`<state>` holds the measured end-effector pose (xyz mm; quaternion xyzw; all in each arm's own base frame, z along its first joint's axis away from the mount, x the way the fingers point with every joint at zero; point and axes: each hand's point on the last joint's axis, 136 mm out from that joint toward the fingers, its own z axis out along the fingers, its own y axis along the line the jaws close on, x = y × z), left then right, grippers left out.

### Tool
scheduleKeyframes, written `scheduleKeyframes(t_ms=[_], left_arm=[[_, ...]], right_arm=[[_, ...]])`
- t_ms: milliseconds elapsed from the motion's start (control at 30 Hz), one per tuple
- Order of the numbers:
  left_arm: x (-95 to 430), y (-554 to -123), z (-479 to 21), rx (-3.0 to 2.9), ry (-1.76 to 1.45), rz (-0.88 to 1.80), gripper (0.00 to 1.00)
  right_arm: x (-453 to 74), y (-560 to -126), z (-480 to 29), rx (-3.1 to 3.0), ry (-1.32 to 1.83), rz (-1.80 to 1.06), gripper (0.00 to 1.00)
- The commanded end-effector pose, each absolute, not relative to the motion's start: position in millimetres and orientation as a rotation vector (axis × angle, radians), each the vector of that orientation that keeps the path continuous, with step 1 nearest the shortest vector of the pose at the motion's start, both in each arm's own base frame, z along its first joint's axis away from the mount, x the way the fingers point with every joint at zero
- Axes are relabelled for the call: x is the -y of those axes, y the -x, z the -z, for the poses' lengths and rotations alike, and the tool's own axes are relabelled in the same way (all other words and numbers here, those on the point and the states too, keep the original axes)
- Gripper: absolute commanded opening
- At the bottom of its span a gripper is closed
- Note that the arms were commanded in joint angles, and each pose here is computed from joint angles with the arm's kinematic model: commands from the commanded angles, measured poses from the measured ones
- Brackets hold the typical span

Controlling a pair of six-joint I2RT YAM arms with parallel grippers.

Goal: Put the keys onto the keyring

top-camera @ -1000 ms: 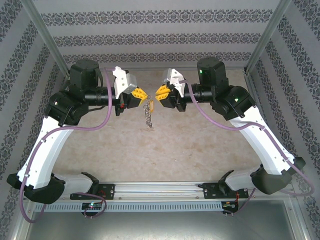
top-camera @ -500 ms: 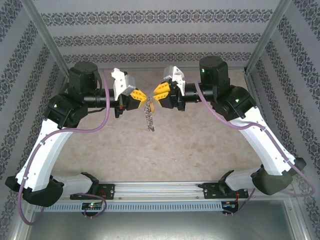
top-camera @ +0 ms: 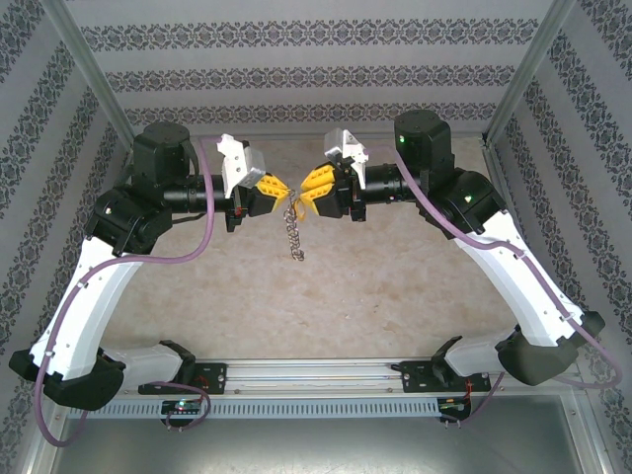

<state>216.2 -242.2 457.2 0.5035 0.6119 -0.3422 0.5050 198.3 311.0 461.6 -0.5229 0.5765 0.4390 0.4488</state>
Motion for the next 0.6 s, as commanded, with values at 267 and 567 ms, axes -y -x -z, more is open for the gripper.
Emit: scheduleKeyframes(t_ms=[267, 567], left_arm=[[238.9, -213.1, -476.2, -1.39, -1.199, 0.811, 0.0], [240.0, -214.9, -477.7, -1.383, -1.199, 0.815, 0.0]], right_arm=[[-318.2, -196.6, -454.1, -1.452, 1.32, -1.139, 0.27], [-320.3, -202.0, -451.5, -1.466, 1.327, -1.112, 0.15]])
